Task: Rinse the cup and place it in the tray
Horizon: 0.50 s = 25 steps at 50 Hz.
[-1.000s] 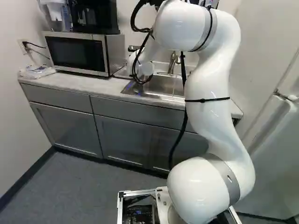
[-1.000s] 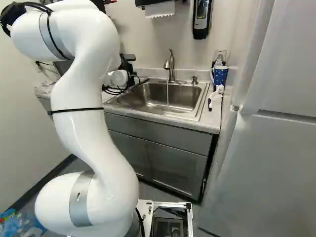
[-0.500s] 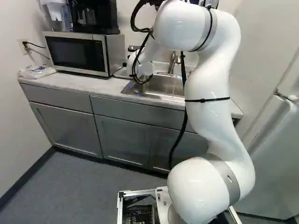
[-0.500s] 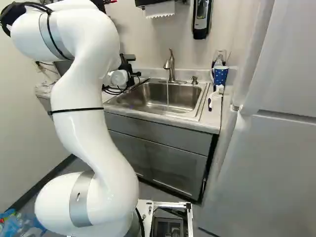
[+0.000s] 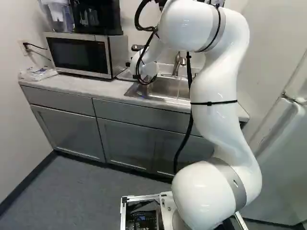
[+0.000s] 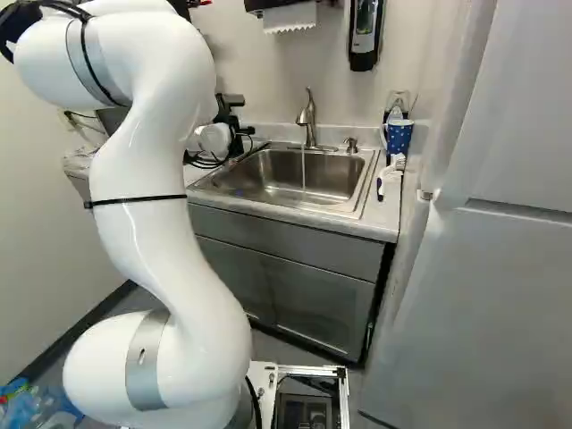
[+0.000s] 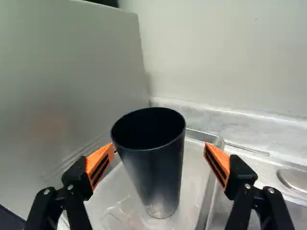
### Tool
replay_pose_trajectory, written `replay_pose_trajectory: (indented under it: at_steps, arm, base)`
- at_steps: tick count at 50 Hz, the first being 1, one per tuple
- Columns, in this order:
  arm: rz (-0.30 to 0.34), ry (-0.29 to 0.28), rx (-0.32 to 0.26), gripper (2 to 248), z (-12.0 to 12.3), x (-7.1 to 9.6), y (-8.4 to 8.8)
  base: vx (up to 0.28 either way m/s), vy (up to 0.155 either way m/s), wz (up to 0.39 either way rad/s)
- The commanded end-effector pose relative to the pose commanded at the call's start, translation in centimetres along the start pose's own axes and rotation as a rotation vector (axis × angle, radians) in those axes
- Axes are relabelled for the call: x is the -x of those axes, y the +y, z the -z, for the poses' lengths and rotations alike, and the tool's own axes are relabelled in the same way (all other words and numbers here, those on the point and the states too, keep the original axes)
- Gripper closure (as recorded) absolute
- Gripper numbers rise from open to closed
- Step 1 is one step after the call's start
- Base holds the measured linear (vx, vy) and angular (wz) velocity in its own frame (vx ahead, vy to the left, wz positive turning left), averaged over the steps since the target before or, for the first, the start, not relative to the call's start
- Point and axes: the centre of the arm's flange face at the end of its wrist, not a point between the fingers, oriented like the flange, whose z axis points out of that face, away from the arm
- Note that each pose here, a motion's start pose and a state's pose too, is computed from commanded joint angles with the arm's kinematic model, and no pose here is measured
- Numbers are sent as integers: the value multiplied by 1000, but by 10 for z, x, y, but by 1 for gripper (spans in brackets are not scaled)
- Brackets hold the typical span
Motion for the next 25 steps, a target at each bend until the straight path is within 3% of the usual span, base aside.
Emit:
replay_pose_trajectory:
  at_steps: [25]
  arm:
    - [0, 46, -3, 3, 6, -28, -2]
  base:
    - [0, 0, 0]
